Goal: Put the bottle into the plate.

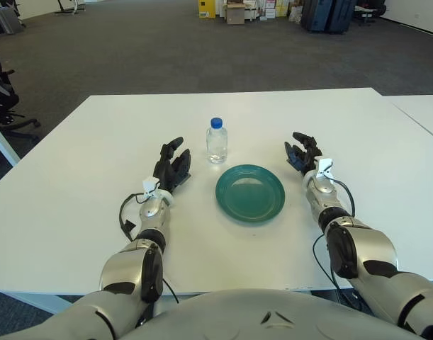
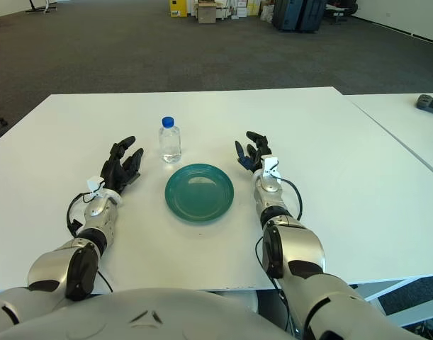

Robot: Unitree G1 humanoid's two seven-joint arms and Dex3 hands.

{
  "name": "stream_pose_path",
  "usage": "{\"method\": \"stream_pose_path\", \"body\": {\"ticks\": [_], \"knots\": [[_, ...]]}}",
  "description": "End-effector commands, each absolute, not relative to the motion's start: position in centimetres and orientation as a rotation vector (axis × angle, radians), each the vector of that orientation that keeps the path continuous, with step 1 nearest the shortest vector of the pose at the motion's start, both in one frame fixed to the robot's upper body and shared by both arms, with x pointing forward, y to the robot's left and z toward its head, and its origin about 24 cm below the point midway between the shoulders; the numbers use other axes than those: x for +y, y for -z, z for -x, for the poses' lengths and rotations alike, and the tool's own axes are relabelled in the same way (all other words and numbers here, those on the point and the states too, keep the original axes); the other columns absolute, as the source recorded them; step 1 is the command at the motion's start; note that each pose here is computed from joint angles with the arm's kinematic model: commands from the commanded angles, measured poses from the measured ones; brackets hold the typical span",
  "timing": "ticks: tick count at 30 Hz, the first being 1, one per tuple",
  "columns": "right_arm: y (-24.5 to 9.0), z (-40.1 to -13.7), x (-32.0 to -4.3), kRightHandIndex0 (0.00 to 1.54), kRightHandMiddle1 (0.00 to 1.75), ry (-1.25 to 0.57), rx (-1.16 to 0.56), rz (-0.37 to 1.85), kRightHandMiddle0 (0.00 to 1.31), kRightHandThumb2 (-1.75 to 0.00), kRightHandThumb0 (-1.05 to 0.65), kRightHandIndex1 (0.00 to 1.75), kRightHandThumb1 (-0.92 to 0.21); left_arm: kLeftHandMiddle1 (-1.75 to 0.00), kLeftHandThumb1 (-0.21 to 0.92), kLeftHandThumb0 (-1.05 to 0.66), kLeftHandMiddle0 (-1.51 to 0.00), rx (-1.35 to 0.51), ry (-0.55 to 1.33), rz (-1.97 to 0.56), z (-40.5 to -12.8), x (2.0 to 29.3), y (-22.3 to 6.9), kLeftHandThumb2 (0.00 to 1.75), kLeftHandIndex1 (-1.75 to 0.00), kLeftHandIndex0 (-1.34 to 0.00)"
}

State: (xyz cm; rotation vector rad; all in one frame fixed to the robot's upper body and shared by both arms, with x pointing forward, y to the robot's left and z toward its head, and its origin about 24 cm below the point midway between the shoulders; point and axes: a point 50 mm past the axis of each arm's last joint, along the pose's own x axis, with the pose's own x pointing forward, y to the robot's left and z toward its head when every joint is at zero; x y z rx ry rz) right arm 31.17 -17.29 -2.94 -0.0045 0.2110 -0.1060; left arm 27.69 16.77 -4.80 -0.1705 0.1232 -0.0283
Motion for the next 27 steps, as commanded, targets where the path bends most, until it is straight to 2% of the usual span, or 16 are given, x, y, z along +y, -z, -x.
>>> {"method": "stream_pose_path", "body": {"ticks": [1,8,19,24,27], "knots": [[3.3,-30.8,-17.1,0.30,0.79,0.115,0.217,0.005,0.00,-0.53,-0.61,0.10,-0.77,-0.17,0.73,-0.57,-0.49,0.197,0.007,0.171,-26.9,17.2,5.9,0.63,-0.92,0.00],[3.2,-30.9,-17.2,0.32,0.81,0.134,0.207,0.041,0.00,-0.52,-0.60,0.11,-0.77,-0.19,0.72,-0.59,-0.50,0.197,0.015,0.169,-27.4,16.9,5.6,0.62,-0.93,0.00],[2.7,-30.5,-17.2,0.41,0.94,0.175,0.123,0.076,0.00,-0.58,-0.55,0.14,-0.71,-0.46,0.76,-0.66,-0.38,0.191,0.076,0.131,-29.8,15.2,3.9,0.49,-0.94,0.00],[2.7,-30.2,-17.3,0.44,0.99,0.186,0.098,0.081,0.00,-0.61,-0.54,0.16,-0.69,-0.46,0.74,-0.67,-0.32,0.197,0.120,0.082,-30.8,14.6,3.2,0.48,-0.86,0.00],[2.8,-30.0,-17.4,0.45,1.00,0.190,0.091,0.082,0.00,-0.62,-0.55,0.17,-0.69,-0.32,0.76,-0.74,-0.26,0.197,0.194,-0.001,-31.7,14.3,2.3,0.41,-0.72,0.00]]}}
